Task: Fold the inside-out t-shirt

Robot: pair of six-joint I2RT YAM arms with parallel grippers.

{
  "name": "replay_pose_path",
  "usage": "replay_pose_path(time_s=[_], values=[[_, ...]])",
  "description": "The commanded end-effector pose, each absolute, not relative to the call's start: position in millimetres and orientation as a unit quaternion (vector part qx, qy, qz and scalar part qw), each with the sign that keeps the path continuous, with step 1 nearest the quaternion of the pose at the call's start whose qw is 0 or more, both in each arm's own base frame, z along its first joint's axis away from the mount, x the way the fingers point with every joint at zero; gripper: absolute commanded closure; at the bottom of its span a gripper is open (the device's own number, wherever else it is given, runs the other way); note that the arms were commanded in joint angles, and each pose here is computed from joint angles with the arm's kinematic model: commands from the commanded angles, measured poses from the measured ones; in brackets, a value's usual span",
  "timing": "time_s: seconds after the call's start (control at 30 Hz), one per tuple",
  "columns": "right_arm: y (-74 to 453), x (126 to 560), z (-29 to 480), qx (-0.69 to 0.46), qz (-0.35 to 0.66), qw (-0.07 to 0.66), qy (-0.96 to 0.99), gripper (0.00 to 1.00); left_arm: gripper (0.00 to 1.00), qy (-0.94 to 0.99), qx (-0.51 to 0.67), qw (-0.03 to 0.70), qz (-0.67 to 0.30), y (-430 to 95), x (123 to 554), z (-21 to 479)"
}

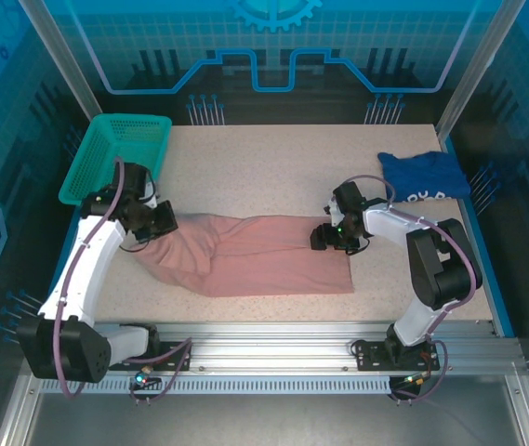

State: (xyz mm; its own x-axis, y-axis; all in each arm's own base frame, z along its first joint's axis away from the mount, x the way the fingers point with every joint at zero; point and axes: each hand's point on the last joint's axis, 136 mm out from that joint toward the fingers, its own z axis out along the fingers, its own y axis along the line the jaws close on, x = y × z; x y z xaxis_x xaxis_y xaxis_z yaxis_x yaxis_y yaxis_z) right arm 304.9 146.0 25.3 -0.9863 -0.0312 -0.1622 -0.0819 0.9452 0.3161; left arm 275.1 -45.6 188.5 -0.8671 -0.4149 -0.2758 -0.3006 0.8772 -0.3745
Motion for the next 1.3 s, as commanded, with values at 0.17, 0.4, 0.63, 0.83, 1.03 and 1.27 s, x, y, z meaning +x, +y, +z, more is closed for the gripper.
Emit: replay_pose_path(time_s=[0.17,0.4,0.63,0.83,1.03,1.27], values=[[146.6,303.5,19.1,-0.024,0.174,0.058,0.983,0.3,1.0,0.942,-0.184,0.158,-0.234,-84.0,277.5,207.7],[157.3,303.6,20.0,-0.032,0.182,0.052,0.981,0.31,1.0,0.95,-0.19,0.175,-0.173,-47.1,281.3,199.2],[173.3,302.5,17.3,-0.043,0.179,0.042,0.982,0.31,1.0,0.949,-0.217,0.207,-0.1,4.4,279.3,193.7],[195.2,300.9,14.1,-0.057,0.18,0.036,0.981,0.31,1.0,0.944,-0.24,0.224,-0.041,45.4,280.4,195.1],[222.0,301.6,14.6,-0.075,0.187,0.037,0.979,0.31,1.0,0.942,-0.242,0.231,-0.013,58.7,288.1,204.1],[224.6,306.1,16.3,-0.08,0.184,0.044,0.979,0.31,1.0,0.941,-0.24,0.235,-0.032,50.6,291.3,211.3]])
